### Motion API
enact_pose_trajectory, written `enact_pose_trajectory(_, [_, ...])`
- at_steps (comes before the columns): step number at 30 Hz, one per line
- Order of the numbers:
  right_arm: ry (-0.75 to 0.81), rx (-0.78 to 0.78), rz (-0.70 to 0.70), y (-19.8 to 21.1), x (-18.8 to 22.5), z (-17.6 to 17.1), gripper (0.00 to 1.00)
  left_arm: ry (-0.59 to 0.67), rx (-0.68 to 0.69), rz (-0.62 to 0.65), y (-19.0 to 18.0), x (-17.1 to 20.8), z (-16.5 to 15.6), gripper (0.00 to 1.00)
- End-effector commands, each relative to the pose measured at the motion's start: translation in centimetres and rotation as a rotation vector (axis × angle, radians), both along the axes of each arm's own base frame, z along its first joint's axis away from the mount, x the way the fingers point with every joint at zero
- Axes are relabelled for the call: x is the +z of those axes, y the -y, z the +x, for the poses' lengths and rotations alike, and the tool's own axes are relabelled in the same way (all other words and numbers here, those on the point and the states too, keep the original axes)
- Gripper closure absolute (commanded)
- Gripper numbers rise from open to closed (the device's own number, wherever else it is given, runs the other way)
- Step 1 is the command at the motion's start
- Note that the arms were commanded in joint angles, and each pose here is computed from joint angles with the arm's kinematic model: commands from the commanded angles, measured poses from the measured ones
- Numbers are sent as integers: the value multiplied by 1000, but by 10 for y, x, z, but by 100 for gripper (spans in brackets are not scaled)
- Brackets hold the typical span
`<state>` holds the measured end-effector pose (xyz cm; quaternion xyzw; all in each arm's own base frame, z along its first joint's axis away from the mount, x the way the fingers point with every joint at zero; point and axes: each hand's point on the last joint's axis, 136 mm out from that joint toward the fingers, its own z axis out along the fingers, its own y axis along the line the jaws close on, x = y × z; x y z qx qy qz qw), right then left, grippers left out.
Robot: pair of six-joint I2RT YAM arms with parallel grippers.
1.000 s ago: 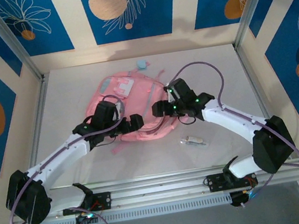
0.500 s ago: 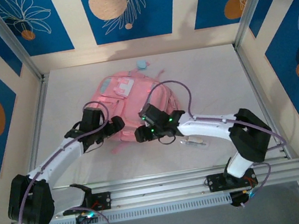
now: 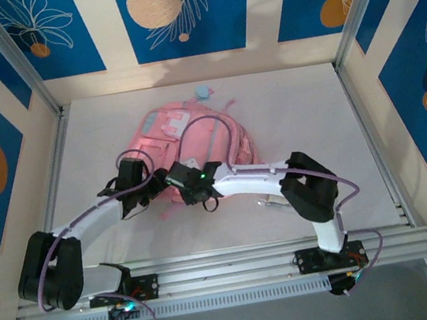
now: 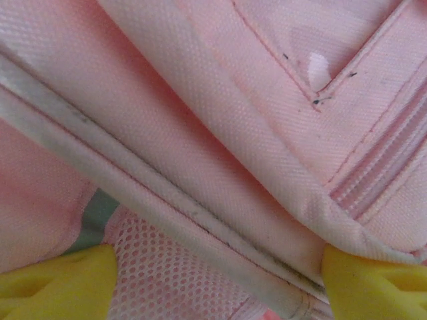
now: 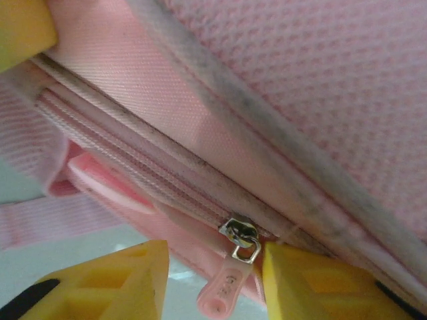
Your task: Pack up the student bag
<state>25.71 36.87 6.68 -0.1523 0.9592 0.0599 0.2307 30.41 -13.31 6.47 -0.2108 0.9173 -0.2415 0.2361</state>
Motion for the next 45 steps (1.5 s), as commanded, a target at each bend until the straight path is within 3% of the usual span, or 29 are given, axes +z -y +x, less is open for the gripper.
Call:
enact_pose_trajectory(1, [77,-58,-153,20,-1,12,58,-17,22,-1,-7,-12,0,24])
enact_pose_trajectory(8, [50,-56,-265,35,-17,9,60,-39,47,16,-21,-24,4,27])
enact_pose_trajectory(15, [6,-19,-222,40,-14,0,84,-46,55,25,-28,-31,10,32])
enact_pose_trajectory(20, [-62,47,-68,29,-11,-1,95,-44,53,17,-27,-32,15,36])
enact_pose_trajectory(22, [-78,78,-19,25,-8,-1,100,-36,48,11,-25,-30,18,45])
enact_pose_trajectory(28, [-154,153,89,23,4,-4,100,-11,51,-6,-23,-24,27,68])
enact_pose_trajectory(32, [-213,206,158,24,18,-12,100,7,45,7,-24,-19,31,98])
enact_pose_trajectory(45, [-389,146,-79,89,12,-32,100,31,52,59,-37,-9,39,100])
